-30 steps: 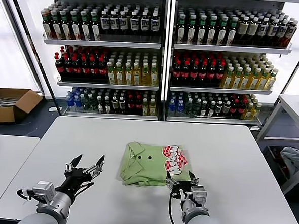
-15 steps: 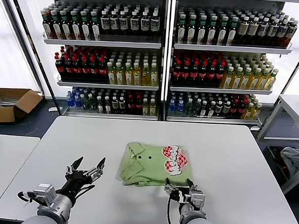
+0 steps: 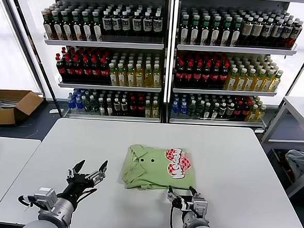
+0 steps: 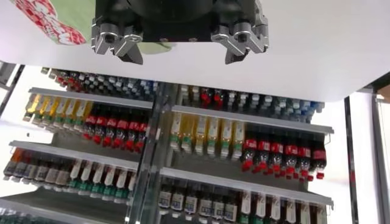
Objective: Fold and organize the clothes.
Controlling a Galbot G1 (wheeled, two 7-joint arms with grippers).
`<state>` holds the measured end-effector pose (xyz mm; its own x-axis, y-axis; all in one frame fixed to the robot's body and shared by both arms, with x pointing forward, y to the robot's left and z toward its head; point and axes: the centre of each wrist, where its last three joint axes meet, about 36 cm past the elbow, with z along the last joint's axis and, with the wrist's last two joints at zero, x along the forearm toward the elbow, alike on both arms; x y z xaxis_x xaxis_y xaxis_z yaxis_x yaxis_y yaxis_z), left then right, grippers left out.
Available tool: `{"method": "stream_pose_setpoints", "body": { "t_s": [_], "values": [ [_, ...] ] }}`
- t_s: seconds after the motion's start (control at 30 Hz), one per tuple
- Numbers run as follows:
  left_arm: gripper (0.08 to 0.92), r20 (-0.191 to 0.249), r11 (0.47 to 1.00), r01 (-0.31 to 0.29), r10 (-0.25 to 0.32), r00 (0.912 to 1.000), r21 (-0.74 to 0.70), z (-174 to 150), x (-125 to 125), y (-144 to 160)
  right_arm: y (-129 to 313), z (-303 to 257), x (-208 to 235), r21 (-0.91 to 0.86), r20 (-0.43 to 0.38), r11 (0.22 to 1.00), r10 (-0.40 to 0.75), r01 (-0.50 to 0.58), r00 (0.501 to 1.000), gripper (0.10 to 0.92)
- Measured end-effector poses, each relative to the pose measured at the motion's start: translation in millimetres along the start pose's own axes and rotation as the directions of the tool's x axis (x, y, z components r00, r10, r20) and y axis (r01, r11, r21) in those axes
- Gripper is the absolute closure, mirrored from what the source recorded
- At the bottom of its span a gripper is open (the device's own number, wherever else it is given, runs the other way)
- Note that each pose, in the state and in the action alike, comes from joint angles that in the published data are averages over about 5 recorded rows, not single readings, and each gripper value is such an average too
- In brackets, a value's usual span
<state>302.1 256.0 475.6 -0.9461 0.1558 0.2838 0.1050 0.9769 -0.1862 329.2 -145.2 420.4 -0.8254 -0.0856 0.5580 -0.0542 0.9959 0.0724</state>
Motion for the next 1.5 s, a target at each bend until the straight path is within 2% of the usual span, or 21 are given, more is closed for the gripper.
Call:
{"method": "stream_pose_setpoints", "body": {
  "t_s": [0.13, 0.37, 0.5, 0.8, 1.2, 1.37, 1.5],
  "values": [
    [0.177, 0.0, 1.0, 0.002, -0.002, 1.0, 0.003, 0, 2, -1, -1, -5, 5, 0.002, 0.019, 1.0, -0.002, 0.002, 1.0, 0.2],
    [0.177, 0.0, 1.0, 0.006, -0.006, 1.0, 0.005, 0, 7, -3, 9, -26, 20, 0.027, 0.116, 0.999, -0.044, 0.041, 0.992, 0.2],
    [0.177, 0.001, 1.0, 0.011, -0.011, 0.9999, 0.004, 0, 9, -4, 21, -29, 17, 0.061, 0.143, 0.996, -0.076, 0.068, 0.987, 0.2],
    [0.177, 0.006, 1.0, 0.016, -0.016, 0.9999, 0.009, 0, 10, -4, 45, -8, -8, 0.148, 0.092, 0.984, -0.117, 0.103, 0.989, 0.2],
    [0.177, -0.008, 1.0, 0.012, -0.012, 0.9999, 0.006, 4, 3, -3, 57, 7, -31, 0.188, 0.049, 0.977, -0.112, 0.101, 0.992, 0.2],
    [0.177, -0.007, 1.0, 0.014, -0.014, 0.9999, 0.003, 3, 2, -1, 58, 9, -29, 0.191, 0.049, 0.976, -0.111, 0.1, 0.993, 0.2],
    [0.177, -0.004, 1.0, 0.014, -0.014, 0.9999, 0.006, 2, 3, -1, 55, 0, -17, 0.183, 0.082, 0.978, -0.119, 0.103, 0.989, 0.2]
  ]
}}
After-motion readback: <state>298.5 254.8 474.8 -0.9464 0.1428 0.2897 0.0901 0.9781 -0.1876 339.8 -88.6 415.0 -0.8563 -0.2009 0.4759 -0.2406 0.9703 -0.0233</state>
